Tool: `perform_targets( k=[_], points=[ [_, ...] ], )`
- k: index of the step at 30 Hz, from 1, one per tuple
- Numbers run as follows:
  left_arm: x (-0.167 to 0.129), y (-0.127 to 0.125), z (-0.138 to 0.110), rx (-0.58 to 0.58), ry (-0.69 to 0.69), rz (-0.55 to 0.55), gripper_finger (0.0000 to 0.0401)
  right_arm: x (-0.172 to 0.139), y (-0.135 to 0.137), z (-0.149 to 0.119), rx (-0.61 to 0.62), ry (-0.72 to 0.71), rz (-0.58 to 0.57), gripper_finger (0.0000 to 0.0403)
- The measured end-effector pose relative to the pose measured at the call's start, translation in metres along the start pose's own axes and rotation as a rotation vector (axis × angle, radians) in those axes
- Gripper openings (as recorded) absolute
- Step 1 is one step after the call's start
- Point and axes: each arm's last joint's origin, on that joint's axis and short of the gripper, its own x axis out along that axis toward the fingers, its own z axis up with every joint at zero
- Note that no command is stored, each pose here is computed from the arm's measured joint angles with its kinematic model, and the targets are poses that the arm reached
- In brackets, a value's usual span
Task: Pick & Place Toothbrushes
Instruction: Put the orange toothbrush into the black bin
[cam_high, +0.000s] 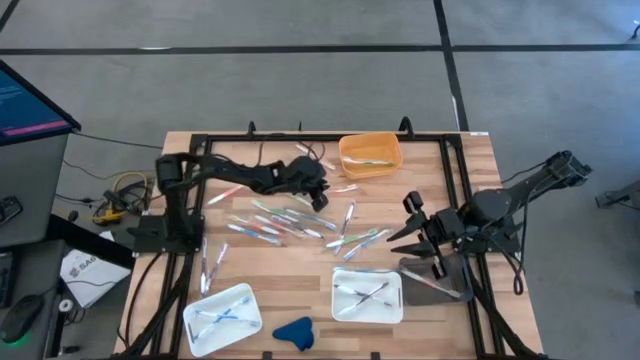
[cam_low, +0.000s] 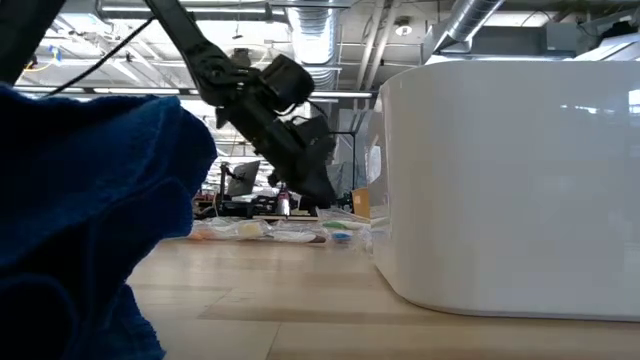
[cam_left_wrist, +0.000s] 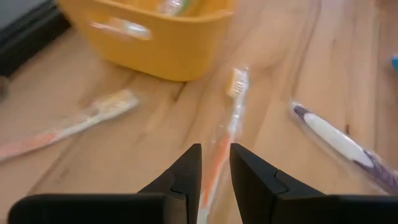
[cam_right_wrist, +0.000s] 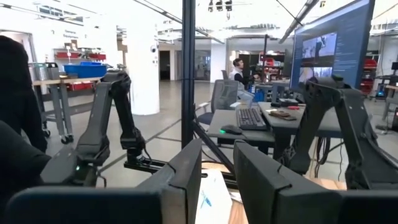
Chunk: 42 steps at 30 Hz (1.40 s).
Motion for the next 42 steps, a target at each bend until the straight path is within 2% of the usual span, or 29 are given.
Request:
perform_targets(
  k=[4, 7, 17, 23, 27, 34, 42],
  points=[
    [0.010, -0.007, -0.001, 0.072, 0.008, 0.000, 0.0080, 0.000, 0.000, 0.000, 0.000, 0.001, 0.000, 0.0087],
    [0.015, -0.007, -0.005, 0.104, 0.019, 0.052, 0.0087, 0.000, 0.000, 0.000, 0.000, 0.002, -0.001, 0.0087],
    [0.033, -0.006, -0.024, 0.110, 0.086, 0.025, 0.0133, 0.000, 0.000, 0.000, -0.001, 0.004, -0.002, 0.0087],
    [0.036, -0.007, -0.026, 0.082, 0.086, 0.030, 0.0138, 0.000, 0.000, -0.001, -0.001, 0.005, -0.001, 0.0087],
    [0.035, -0.008, -0.026, 0.081, 0.092, 0.031, 0.0113, 0.000, 0.000, -0.001, -0.001, 0.006, -0.002, 0.0087],
    [0.034, -0.016, -0.028, 0.096, 0.094, 0.031, 0.0020, 0.000, 0.000, -0.001, 0.000, 0.006, -0.001, 0.0087],
    [0.022, -0.033, -0.026, 0.110, 0.098, 0.007, 0.0009, 0.000, 0.000, -0.001, 0.006, 0.007, -0.001, 0.0087]
  ],
)
